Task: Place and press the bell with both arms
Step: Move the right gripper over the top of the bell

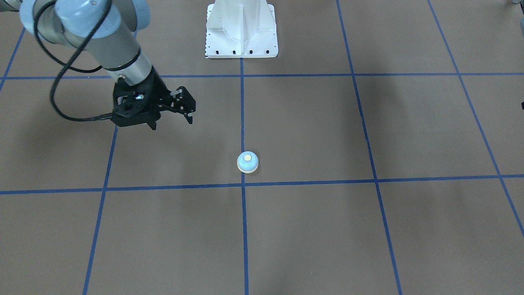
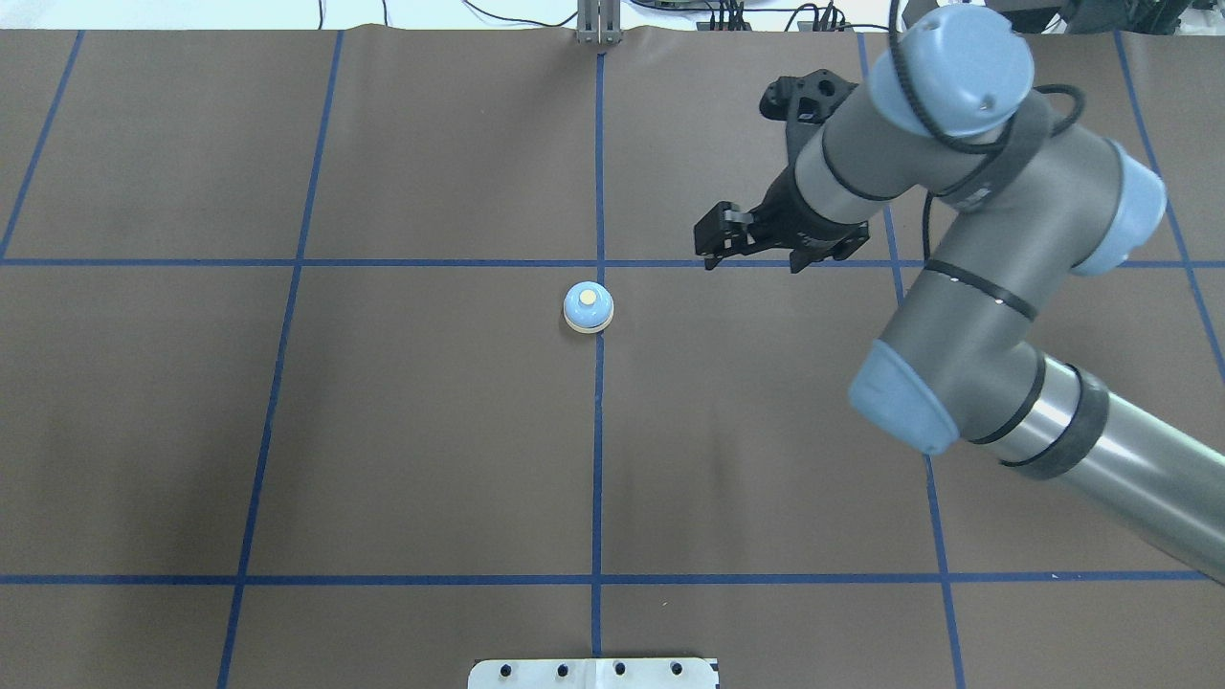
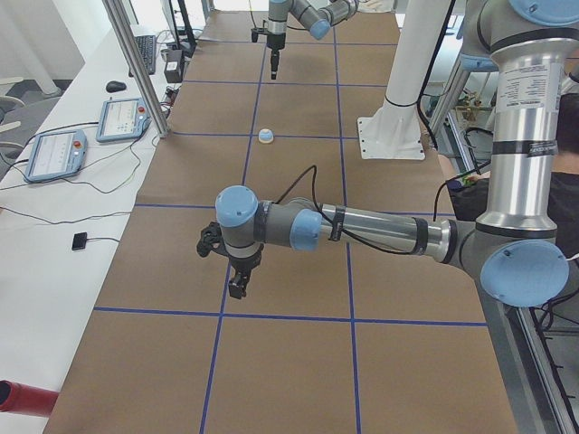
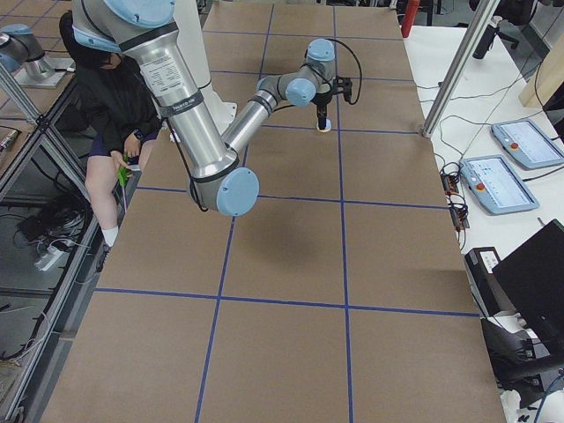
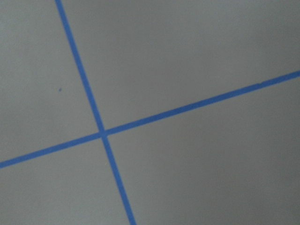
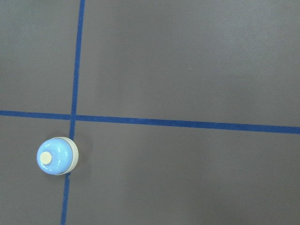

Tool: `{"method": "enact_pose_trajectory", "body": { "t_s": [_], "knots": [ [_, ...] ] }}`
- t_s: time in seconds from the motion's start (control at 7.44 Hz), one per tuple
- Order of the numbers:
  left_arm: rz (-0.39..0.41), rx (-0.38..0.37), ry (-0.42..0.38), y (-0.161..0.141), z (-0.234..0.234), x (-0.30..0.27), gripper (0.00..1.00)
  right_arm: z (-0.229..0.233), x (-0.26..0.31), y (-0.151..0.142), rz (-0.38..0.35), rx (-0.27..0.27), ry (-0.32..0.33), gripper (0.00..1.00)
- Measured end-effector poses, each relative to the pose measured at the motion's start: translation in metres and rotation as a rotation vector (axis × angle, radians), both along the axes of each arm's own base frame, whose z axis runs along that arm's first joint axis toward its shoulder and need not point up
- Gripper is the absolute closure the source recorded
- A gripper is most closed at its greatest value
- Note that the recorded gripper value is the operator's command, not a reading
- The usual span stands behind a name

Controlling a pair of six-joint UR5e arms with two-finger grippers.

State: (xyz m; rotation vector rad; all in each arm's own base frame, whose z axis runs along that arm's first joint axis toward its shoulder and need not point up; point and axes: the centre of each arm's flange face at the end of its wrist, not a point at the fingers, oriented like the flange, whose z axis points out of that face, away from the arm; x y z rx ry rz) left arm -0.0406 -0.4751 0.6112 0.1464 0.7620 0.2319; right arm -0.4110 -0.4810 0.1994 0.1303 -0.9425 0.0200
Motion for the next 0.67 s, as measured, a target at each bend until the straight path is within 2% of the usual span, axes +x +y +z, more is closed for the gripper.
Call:
{"method": "enact_pose_trajectory", "body": {
  "t_s": [0.13,0.27,0.4,0.54,0.67],
  "knots": [
    [-0.019,-0.015,-0.001,0.024,0.014,-0.017,0.0,-0.023,-0.037,0.009,0.013,-0.014,0.022,0.0],
    [-0.032,-0.022,-0.002,0.038,0.017,-0.024,0.0,-0.044,-0.083,0.01,0.032,-0.034,0.048,0.07],
    [-0.039,-0.026,-0.001,0.044,0.018,-0.027,0.0,-0.06,-0.132,0.008,0.05,-0.045,0.086,0.43],
    [-0.042,-0.028,-0.001,0.047,0.018,-0.028,0.0,-0.07,-0.171,0.005,0.062,-0.044,0.119,0.99],
    [-0.043,-0.029,0.0,0.048,0.019,-0.028,0.0,-0.073,-0.198,0.0,0.068,-0.036,0.137,1.0]
  ]
}}
